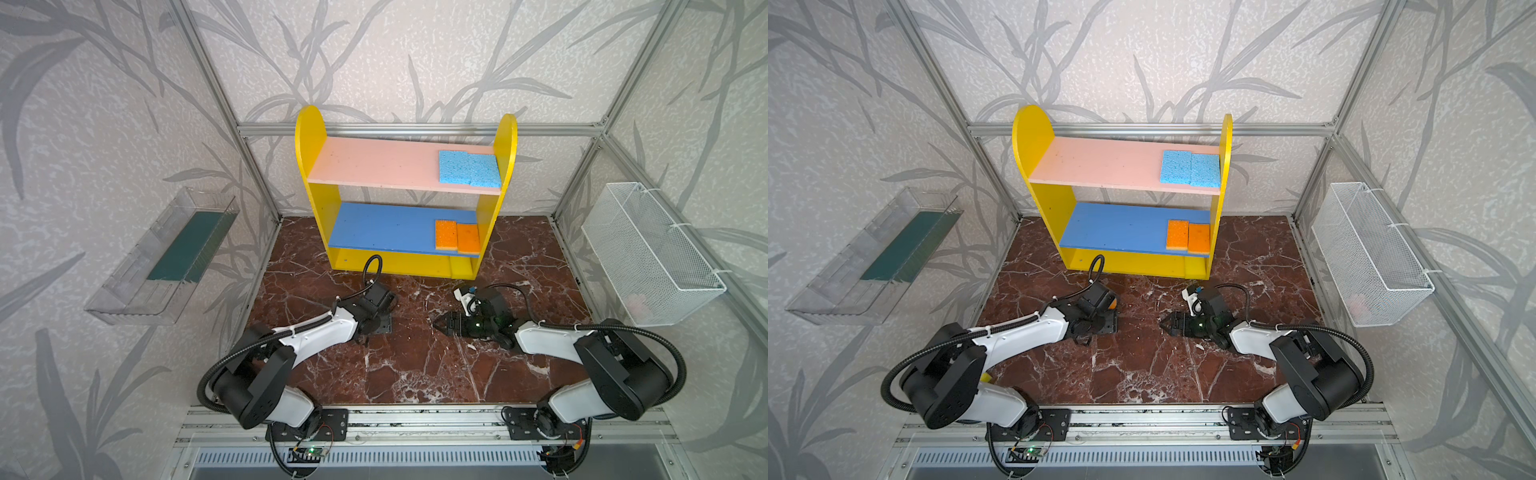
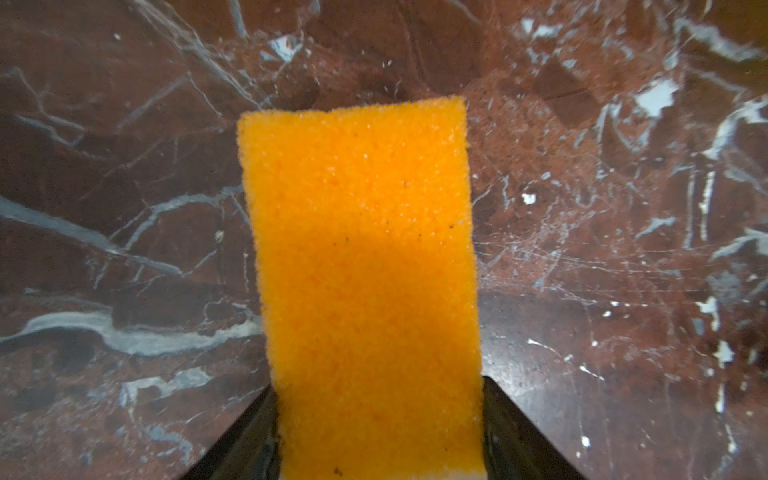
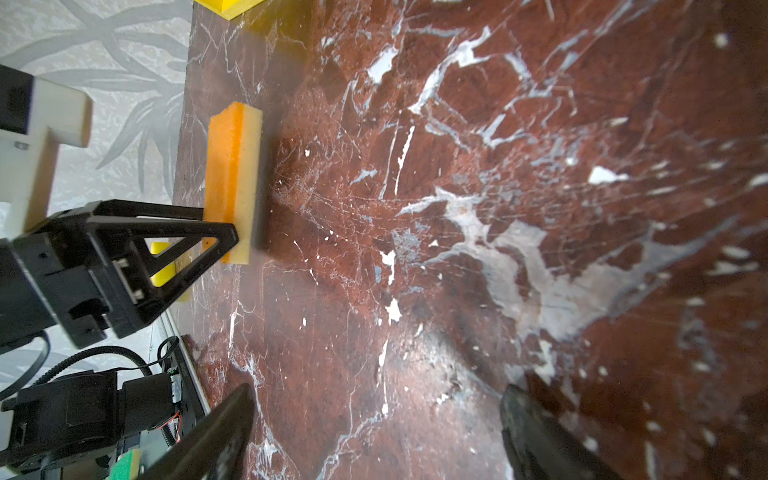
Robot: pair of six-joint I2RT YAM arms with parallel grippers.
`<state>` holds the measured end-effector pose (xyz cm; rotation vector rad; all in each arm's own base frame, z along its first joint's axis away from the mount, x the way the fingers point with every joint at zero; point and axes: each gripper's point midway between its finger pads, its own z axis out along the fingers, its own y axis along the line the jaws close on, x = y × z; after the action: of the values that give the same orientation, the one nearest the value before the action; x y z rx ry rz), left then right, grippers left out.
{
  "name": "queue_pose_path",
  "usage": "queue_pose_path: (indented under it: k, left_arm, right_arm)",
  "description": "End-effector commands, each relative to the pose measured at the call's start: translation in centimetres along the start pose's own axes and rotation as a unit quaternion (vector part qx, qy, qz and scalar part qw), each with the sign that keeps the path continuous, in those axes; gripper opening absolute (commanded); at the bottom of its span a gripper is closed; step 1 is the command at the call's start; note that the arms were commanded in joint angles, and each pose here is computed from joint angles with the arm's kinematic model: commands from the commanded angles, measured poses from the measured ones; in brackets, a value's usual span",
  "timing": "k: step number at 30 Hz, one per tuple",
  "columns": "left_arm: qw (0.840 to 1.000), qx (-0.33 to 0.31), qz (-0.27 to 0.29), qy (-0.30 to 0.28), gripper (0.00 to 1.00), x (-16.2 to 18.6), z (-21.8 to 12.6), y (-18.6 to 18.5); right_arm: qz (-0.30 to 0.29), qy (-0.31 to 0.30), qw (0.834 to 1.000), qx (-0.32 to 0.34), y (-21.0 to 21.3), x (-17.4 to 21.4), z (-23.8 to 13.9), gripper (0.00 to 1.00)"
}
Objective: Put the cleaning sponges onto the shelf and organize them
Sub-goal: 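Carry the orange sponge with the left gripper to the blue shelf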
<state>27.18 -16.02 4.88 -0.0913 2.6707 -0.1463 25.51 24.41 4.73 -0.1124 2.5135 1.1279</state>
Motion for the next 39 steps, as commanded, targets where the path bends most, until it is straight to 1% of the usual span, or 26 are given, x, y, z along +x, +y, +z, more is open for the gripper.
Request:
queue_pose_path:
  k: [1, 8, 15, 17, 20, 23, 29, 39]
  left_arm:
    - [1.000, 0.007, -0.002, -0.022, 0.70, -1.2, -2.1, -0.2]
    - [0.997, 0.024, 0.008, -0.068, 0.69, -4.2, -5.3, -1.4]
    - [0.993, 0.036, 0.043, -0.105, 0.69, -8.5, -7.3, -4.0]
    - [0.991, 0.031, 0.054, -0.119, 0.69, -9.7, -7.4, -4.6]
    - [0.988, 0.047, 0.062, -0.137, 0.69, -11.5, -7.4, -6.1]
    - [0.986, 0.053, 0.074, -0.142, 0.69, -13.3, -7.3, -7.7]
    - [0.982, 0.066, 0.092, -0.151, 0.69, -16.2, -5.8, -10.7]
    - [0.979, 0.067, 0.080, -0.175, 0.69, -21.0, -4.8, -12.0]
  right_arm:
    - [-0.005, -0.002, 1.000, 0.003, 0.0, -0.1, -0.2, 0.91]
    - [-0.009, -0.011, 1.000, 0.003, 0.1, -0.3, -0.6, 0.91]
    - [-0.016, -0.037, 0.999, 0.011, 0.2, -0.8, -1.6, 0.91]
    - [-0.016, -0.039, 0.999, 0.014, 0.1, -0.8, -1.7, 0.91]
    - [-0.016, -0.039, 0.999, 0.014, 0.1, -0.9, -1.7, 0.91]
    - [-0.014, -0.037, 0.999, 0.014, 0.1, -0.9, -1.6, 0.91]
    - [-0.013, -0.032, 0.999, 0.009, 0.1, -0.8, -1.4, 0.91]
    - [0.000, -0.020, 1.000, -0.009, 0.2, -0.4, -0.8, 0.91]
